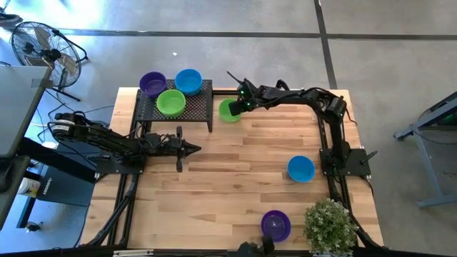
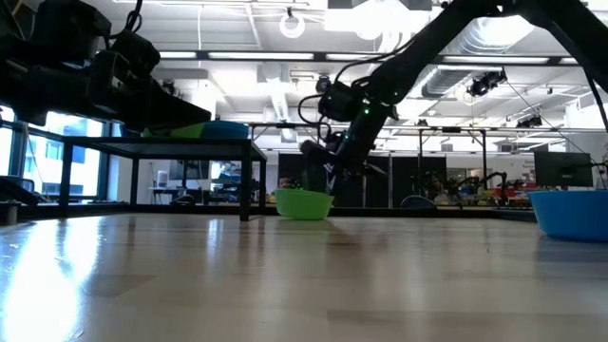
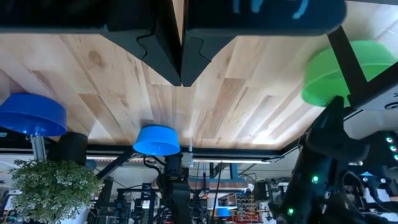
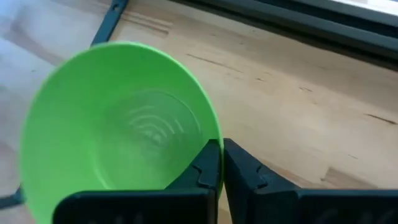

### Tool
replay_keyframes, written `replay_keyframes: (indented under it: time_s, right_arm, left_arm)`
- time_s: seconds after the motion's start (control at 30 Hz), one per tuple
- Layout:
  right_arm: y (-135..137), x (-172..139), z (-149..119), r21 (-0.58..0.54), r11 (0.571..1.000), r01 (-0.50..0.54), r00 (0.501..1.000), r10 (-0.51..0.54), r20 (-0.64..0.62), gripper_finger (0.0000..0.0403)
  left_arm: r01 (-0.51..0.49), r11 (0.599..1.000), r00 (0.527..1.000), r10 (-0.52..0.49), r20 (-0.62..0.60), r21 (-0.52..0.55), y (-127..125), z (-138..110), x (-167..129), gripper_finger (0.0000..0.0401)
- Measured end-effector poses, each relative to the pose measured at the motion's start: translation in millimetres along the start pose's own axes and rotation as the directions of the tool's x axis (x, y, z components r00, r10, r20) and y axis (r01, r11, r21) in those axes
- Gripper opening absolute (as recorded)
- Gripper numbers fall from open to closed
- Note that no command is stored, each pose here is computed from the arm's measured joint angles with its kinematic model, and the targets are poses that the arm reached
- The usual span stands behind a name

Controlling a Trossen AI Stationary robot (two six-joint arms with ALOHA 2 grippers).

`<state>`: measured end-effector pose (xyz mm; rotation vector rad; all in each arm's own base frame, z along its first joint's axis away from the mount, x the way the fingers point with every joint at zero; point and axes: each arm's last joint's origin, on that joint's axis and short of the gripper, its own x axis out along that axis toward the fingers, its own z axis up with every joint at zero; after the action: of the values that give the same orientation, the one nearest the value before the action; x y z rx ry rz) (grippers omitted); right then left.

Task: Pick & Place Mini bowls
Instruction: Stack the green bowl on top of the green bowl on the shelf

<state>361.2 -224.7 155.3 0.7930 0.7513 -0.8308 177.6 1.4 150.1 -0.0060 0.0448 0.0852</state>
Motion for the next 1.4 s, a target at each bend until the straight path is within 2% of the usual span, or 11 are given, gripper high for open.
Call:
replay_keyframes:
  time_s: [0.13,0.3,0.43,0.53,0.73,0.87,1.13,1.4]
  right_arm:
    - [5,-13,-1,-0.045,0.999,0.000,1.000,0.000,-0.008,0.0003]
    - [18,-54,-6,-0.125,0.991,0.057,0.998,-0.057,-0.002,0.0002]
    - [37,-86,-26,-0.198,0.973,0.118,0.992,-0.122,-0.008,0.0001]
    - [57,-97,-48,-0.233,0.968,0.097,0.993,-0.108,-0.036,0.0001]
    - [93,-98,-98,-0.271,0.963,-0.005,0.999,-0.010,-0.052,0.0001]
    - [107,-99,-121,-0.277,0.958,-0.072,0.997,0.064,-0.038,0.0001]
    - [125,-81,-139,-0.259,0.946,-0.195,0.981,0.188,-0.054,0.0001]
    - [127,-62,-144,-0.265,0.941,-0.212,0.977,0.203,-0.060,0.0001]
  left_arm:
    - [0.000,1.000,1.000,0.000,0.000,0.000,0,0,0,0.0000]
    - [0.001,1.000,1.000,-0.001,-0.013,0.002,0,-1,0,0.0000]
    - [0.001,1.000,1.000,-0.001,-0.021,0.004,0,-2,0,0.0000]
    - [0.001,1.000,1.000,-0.001,-0.021,0.005,0,-2,0,0.0000]
    - [0.002,1.000,1.000,-0.002,-0.021,0.005,0,-2,0,0.0000]
    - [0.004,1.000,1.000,-0.004,-0.020,0.005,0,-2,0,0.0000]
    - [0.003,1.000,1.000,-0.003,-0.020,0.006,0,-2,0,0.0000]
    - [-0.003,1.000,1.000,0.004,-0.025,0.027,0,-2,0,0.0000]
